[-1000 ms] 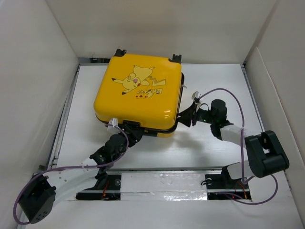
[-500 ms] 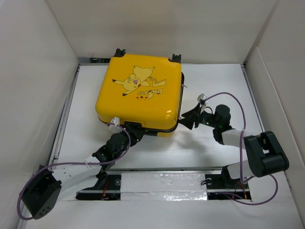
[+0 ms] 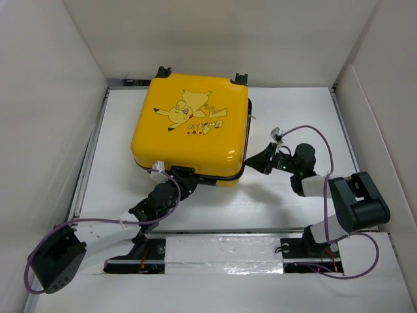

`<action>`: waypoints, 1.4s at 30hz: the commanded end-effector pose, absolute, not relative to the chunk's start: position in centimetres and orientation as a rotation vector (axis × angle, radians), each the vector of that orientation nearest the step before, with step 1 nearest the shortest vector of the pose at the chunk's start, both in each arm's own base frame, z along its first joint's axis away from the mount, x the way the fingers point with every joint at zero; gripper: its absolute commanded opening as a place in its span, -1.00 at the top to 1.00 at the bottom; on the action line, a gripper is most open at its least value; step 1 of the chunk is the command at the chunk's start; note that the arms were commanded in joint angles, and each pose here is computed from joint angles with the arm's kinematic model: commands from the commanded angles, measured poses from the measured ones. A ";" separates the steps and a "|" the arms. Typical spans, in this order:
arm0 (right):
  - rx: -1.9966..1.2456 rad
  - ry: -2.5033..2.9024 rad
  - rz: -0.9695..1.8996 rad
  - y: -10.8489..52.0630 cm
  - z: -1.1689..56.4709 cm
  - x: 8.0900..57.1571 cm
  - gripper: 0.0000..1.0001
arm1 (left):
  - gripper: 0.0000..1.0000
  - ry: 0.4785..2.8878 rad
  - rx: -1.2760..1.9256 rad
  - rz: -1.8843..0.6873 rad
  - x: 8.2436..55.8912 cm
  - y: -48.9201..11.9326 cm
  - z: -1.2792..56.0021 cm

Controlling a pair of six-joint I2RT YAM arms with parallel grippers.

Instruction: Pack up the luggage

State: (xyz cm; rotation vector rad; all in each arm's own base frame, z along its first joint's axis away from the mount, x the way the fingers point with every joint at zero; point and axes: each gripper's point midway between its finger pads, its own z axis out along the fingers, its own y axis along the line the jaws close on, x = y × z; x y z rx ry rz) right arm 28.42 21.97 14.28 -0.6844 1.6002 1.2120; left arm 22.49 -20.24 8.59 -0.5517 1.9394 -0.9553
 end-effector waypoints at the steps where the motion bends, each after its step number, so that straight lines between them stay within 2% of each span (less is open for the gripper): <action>1: -0.729 1.525 1.222 22.4 15.4 27.7 0.70 | 0.44 1.878 -0.472 -1.018 22.7 -21.6 11.2; 5: -0.702 1.534 1.232 22.2 14.9 27.0 0.80 | 0.63 1.875 -0.472 -1.020 22.7 -21.5 11.1; 6: -0.696 1.540 1.232 22.1 14.8 26.9 1.00 | 0.69 1.878 -0.471 -1.019 22.7 -21.6 11.0; 8: -0.684 1.560 1.234 22.3 14.3 26.6 1.00 | 0.70 1.874 -0.469 -1.024 22.8 -21.8 11.2; 13: -0.651 1.648 1.213 22.9 12.6 25.4 1.00 | 1.00 1.846 -0.454 -1.040 23.4 -22.4 12.0; 19: -0.654 1.856 0.872 23.3 11.7 22.5 1.00 | 1.00 1.775 -0.422 -1.037 25.4 -23.9 14.4; 20: -0.630 1.830 0.846 23.0 13.1 22.0 1.00 | 1.00 1.774 -0.417 -1.036 25.8 -24.3 14.5; 22: -0.565 1.917 0.793 22.1 12.1 21.0 1.00 | 1.00 1.763 -0.408 -1.043 26.2 -24.8 14.8; 27: -0.614 1.957 0.844 23.7 12.0 17.1 1.00 | 1.00 1.743 -0.392 -1.066 27.4 -26.5 15.5; 31: -0.668 1.900 1.017 27.9 13.4 13.6 1.00 | 1.00 1.746 -0.342 -1.101 27.4 -28.9 15.9; 33: -0.624 1.862 0.989 29.0 14.2 14.2 1.00 | 1.00 1.743 -0.305 -1.131 27.0 -30.5 16.5; 36: -0.506 1.838 0.899 30.2 14.2 17.3 1.00 | 1.00 1.752 -0.229 -1.159 26.0 -32.7 16.9; 37: -0.446 1.778 0.915 31.0 16.0 18.8 1.00 | 1.00 1.755 -0.213 -1.163 25.7 -33.2 17.0; 38: -0.422 1.801 0.867 31.5 14.8 19.8 1.00 | 1.00 1.763 -0.193 -1.164 25.4 -33.6 16.9; 40: -0.386 1.742 0.853 32.8 16.4 21.4 1.00 | 1.00 1.776 -0.162 -1.164 24.9 -34.0 16.9; 42: -0.360 1.757 0.781 32.5 15.6 23.0 1.00 | 1.00 1.797 -0.151 -1.136 24.5 -33.2 16.5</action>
